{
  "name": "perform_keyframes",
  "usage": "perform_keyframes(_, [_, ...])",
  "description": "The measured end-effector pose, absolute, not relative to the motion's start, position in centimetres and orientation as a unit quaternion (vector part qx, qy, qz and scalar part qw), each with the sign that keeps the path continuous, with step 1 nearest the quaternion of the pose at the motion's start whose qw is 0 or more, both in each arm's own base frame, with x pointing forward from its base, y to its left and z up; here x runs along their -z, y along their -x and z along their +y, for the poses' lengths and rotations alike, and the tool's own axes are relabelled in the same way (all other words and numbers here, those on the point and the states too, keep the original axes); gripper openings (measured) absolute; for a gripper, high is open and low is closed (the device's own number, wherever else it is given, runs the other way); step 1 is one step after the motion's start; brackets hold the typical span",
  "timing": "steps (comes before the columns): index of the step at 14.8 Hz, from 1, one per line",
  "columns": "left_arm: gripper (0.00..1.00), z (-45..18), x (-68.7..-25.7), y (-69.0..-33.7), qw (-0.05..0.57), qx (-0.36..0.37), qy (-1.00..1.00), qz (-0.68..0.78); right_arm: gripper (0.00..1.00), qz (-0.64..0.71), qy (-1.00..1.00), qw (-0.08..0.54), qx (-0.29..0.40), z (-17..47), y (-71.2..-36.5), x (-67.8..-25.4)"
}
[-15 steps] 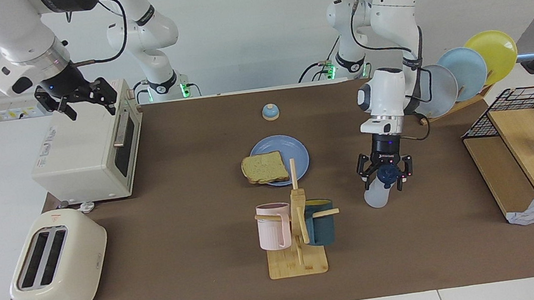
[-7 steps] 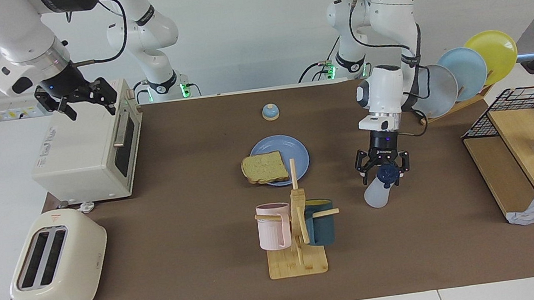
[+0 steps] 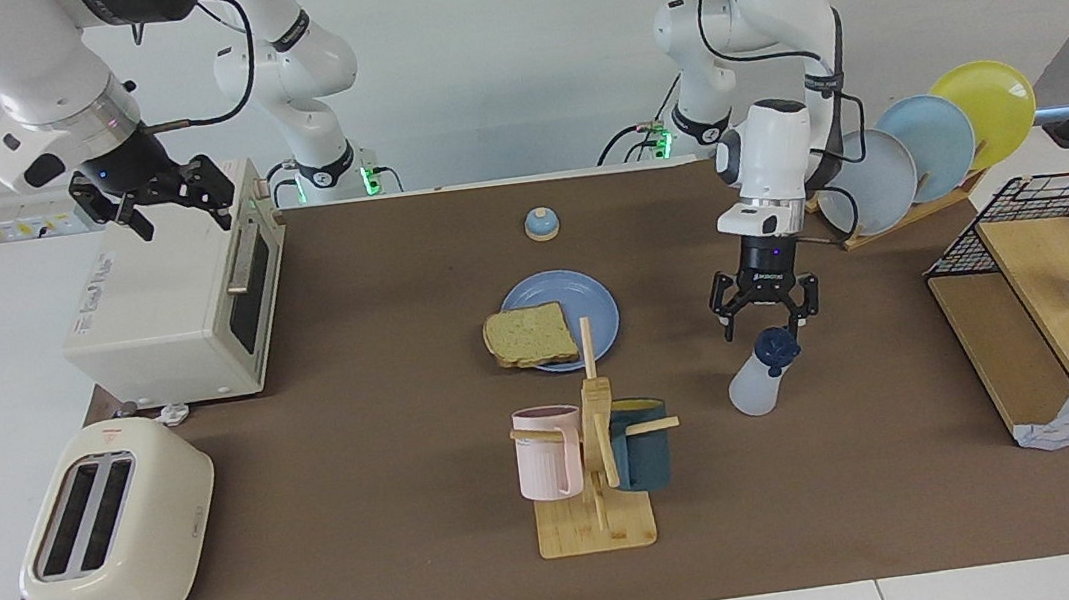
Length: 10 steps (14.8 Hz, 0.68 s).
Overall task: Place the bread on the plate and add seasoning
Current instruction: 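Open the left gripper and withdraw it from the bottle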
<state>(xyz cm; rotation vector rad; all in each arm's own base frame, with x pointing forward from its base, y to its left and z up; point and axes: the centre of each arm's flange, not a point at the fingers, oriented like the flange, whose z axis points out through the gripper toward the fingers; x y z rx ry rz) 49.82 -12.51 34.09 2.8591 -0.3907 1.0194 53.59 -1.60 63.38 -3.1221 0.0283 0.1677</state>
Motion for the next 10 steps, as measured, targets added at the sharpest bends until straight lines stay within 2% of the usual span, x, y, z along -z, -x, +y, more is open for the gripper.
perform_keyframes(4, [1.0,-11.6,-38.9,-49.2,0.03,-0.287,-0.949,-0.127,1.0,0.009,0.998,0.007,-0.054,-1.6,-53.6,-63.4])
perform_keyframes(10, [1.0,-11.4,-48.4,-49.5,0.023,-0.203,-0.97,-0.129,1.0,0.009,0.998,0.007,-0.054,-1.6,-53.6,-63.4])
